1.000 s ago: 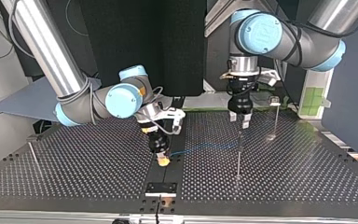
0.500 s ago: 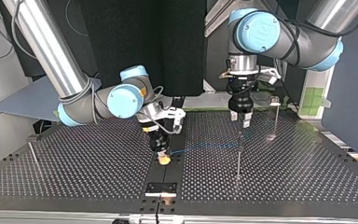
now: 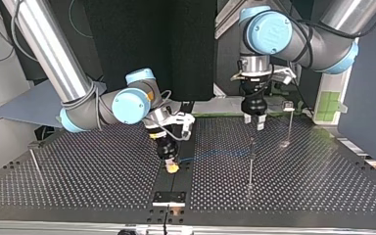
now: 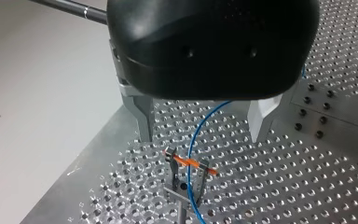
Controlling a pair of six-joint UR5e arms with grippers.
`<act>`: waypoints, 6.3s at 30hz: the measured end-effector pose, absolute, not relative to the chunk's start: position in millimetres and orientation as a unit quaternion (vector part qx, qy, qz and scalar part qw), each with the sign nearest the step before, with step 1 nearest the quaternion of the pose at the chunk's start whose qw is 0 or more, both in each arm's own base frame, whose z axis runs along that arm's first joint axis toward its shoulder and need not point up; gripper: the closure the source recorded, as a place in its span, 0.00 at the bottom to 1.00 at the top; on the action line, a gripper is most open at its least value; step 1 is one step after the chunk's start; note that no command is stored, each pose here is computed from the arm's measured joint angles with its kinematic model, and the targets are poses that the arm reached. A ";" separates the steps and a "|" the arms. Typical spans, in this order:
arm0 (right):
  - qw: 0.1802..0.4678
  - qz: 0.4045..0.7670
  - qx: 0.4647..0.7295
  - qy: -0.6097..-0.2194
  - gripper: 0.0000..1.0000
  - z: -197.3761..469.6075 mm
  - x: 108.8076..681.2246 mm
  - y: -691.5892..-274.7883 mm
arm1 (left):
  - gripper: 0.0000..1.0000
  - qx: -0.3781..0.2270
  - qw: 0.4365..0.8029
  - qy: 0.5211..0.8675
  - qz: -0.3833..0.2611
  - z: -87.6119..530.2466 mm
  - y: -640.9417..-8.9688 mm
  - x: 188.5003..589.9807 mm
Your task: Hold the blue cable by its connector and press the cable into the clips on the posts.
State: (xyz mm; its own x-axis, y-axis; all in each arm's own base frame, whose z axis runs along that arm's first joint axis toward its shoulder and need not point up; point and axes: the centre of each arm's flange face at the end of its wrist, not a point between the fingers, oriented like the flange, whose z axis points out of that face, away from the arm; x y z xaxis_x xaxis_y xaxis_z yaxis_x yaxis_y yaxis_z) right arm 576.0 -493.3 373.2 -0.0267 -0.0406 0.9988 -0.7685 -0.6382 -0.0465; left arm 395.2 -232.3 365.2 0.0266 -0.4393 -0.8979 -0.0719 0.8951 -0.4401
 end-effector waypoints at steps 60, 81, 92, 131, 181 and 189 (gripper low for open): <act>0.284 0.637 0.643 -0.317 1.00 368.6 576.0 -493.6 | 0.00 -0.137 0.707 0.693 -0.041 366.3 -226.4 395.5; 0.284 0.630 0.648 -0.319 1.00 359.5 569.6 -499.8 | 0.00 -0.115 0.691 0.712 -0.054 361.6 -228.6 394.2; 0.282 0.627 0.652 -0.320 1.00 352.3 564.8 -506.3 | 0.00 -0.099 0.686 0.714 -0.105 369.9 -245.1 400.5; 0.280 0.623 0.658 -0.318 1.00 342.4 558.8 -517.1 | 0.00 -0.096 0.681 0.714 -0.130 398.4 -284.5 484.1; 0.283 0.621 0.658 -0.318 1.00 343.5 552.4 -523.1 | 1.00 -0.069 0.699 0.711 -0.039 409.2 -293.9 530.1; 0.282 0.620 0.659 -0.319 1.00 340.6 552.9 -523.5 | 1.00 -0.050 0.704 0.707 -0.033 410.7 -302.1 527.2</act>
State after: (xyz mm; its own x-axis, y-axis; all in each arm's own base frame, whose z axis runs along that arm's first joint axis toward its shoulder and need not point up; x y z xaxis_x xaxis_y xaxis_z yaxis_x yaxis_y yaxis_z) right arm 552.9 -523.5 340.6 0.0281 -0.0706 0.9971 -0.7704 -0.6371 -0.0234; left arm 527.2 -302.1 410.7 -0.0032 -0.1165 -0.9932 -0.0249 0.9929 -0.1164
